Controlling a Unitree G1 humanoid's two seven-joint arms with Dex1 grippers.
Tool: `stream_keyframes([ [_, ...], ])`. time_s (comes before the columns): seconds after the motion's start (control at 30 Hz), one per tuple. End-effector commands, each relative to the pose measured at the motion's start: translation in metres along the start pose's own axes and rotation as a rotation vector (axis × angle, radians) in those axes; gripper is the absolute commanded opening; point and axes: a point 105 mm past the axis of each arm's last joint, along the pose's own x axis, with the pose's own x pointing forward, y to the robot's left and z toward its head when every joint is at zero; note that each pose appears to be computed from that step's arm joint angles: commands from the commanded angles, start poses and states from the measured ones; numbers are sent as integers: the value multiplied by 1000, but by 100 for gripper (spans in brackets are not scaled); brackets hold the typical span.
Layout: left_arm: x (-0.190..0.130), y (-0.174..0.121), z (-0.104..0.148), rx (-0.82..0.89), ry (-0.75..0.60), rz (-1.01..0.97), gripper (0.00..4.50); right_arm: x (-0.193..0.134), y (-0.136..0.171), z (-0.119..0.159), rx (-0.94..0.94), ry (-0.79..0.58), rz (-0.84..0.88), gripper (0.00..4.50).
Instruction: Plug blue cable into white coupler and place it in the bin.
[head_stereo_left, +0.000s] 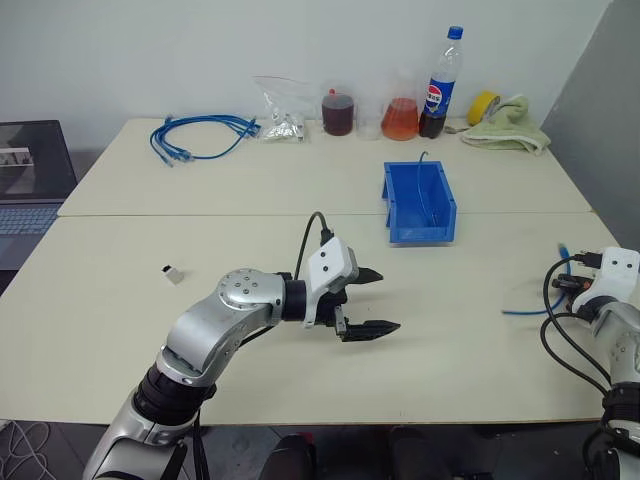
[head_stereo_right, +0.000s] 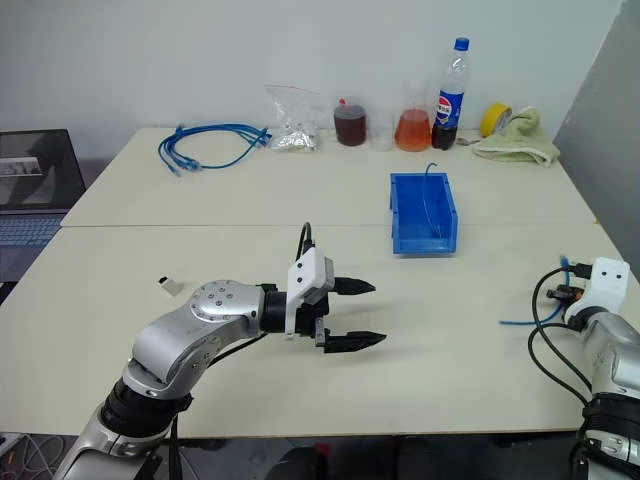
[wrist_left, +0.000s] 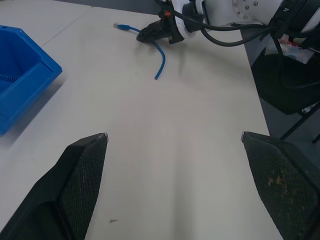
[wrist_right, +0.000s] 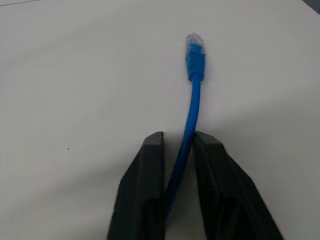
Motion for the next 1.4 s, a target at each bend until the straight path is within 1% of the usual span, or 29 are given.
stream_keyframes([
  [0.03,-6,-1,11,36,-25,13,450,-10,-3,24,-41,-63,69,3],
  [0.07,-6,0,11,34,-25,15,450,-13,1,26,-66,-60,113,3],
  [0.13,-9,0,10,28,-23,18,450,-24,13,28,-170,-47,251,3],
  [0.2,-12,0,8,21,-21,21,450,-34,23,29,-264,-30,355,3],
  [0.3,-19,1,3,1,-6,28,450,-55,54,37,-474,-47,592,3],
  [0.37,-27,0,-5,-24,14,41,450,-71,81,36,-625,-79,774,3],
  [0.47,-41,-4,-21,-40,70,46,450,-85,109,29,-762,-105,952,3],
  [0.53,-54,-11,-37,-69,120,50,450,-92,135,23,-851,-145,1080,3],
  [0.6,-66,-16,-48,-79,160,62,450,-96,153,20,-891,-176,1169,3],
  [0.7,-90,-19,-70,-103,229,117,450,-105,189,15,-922,-222,1337,3],
  [0.87,-115,-19,-88,-126,285,186,450,-116,226,4,-942,-252,1501,3],
  [1.0,-126,-16,-94,-144,280,240,450,-124,247,-10,-964,-239,1604,3],
  [1.17,-131,-16,-99,-161,285,249,450,-116,265,-23,-1053,-223,1635,3],
  [1.4,-129,-15,-101,-161,289,232,450,-105,280,-24,-1074,-222,1630,3],
])
